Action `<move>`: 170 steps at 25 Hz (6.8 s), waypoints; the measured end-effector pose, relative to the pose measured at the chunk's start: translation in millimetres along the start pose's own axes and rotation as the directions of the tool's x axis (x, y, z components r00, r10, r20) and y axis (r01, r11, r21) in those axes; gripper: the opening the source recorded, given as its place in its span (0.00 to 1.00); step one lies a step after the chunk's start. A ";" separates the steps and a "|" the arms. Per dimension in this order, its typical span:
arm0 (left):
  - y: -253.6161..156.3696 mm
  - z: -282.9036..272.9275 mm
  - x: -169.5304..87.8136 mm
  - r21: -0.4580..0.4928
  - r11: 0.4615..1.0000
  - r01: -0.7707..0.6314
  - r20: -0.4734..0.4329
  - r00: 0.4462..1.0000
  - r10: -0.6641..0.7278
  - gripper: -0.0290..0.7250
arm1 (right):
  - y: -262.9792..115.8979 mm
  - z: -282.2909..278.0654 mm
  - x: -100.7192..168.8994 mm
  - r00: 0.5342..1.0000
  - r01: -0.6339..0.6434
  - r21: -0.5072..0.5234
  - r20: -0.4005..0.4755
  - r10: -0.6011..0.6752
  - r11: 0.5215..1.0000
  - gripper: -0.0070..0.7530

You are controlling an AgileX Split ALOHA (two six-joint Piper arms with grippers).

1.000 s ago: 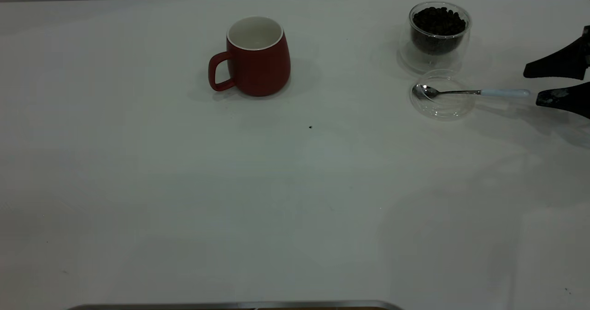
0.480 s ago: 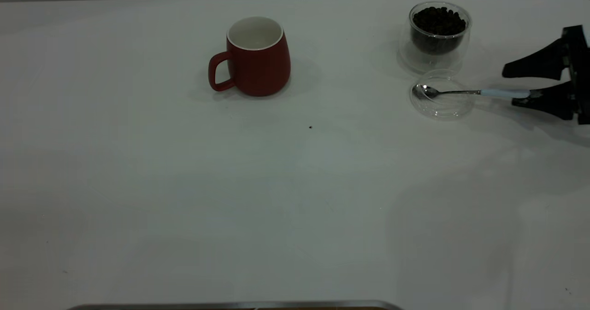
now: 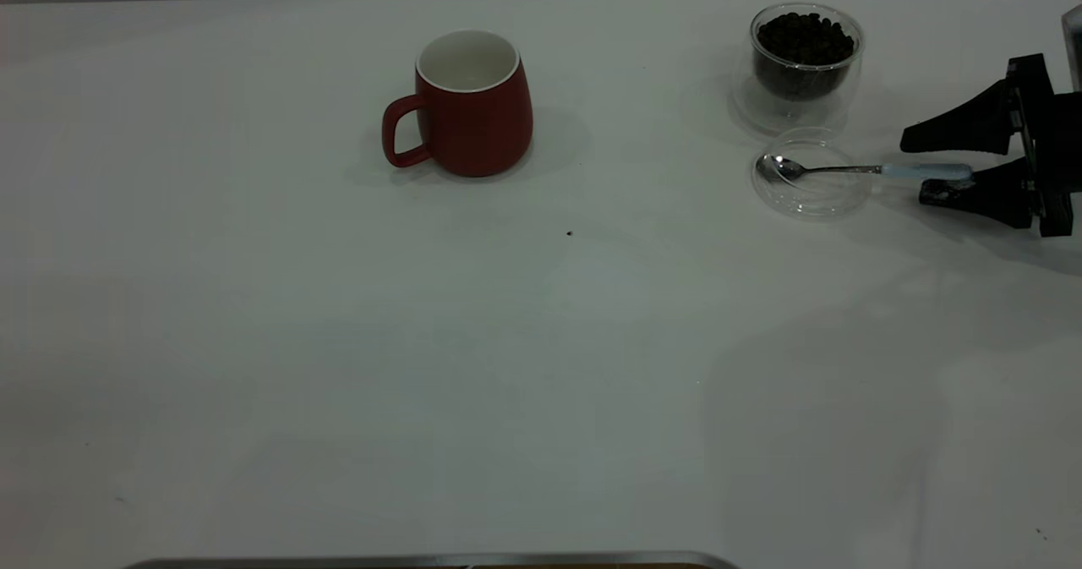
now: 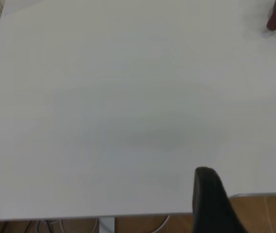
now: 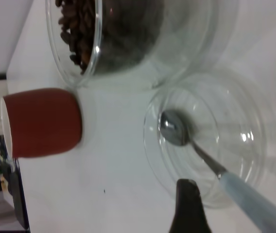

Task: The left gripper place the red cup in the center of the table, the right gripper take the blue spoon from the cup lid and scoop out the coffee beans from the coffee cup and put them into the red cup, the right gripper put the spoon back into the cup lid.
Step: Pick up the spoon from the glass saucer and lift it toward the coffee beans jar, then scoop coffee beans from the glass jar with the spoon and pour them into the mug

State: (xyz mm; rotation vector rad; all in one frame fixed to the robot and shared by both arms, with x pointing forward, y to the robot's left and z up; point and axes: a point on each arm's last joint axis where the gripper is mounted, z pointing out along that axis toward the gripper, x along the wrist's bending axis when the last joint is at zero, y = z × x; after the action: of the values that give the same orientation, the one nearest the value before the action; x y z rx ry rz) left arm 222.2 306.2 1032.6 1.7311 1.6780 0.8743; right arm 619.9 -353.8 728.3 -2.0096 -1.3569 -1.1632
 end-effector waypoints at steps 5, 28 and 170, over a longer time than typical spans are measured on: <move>0.0 0.0 0.0 0.000 1.000 0.000 0.000 1.000 0.000 0.63 | 0.5 0.0 0.1 1.000 -0.005 -0.006 -0.001 0.005 1.000 0.77; 0.0 0.0 0.0 0.000 1.000 0.001 0.000 1.000 -0.001 0.63 | -0.9 4.7 -7.2 0.999 -0.052 -0.030 -0.010 0.051 0.998 0.50; 0.0 0.0 0.0 0.000 1.000 0.001 0.000 1.000 -0.001 0.63 | 99.7 -8.3 87.3 0.990 0.129 0.043 0.059 -0.132 0.991 0.14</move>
State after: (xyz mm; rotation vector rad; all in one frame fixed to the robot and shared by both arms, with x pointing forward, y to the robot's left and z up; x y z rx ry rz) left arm 222.2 306.2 1032.6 1.7298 1.6789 0.8737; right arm 721.0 -355.4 814.4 -1.9696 -1.5505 -1.1286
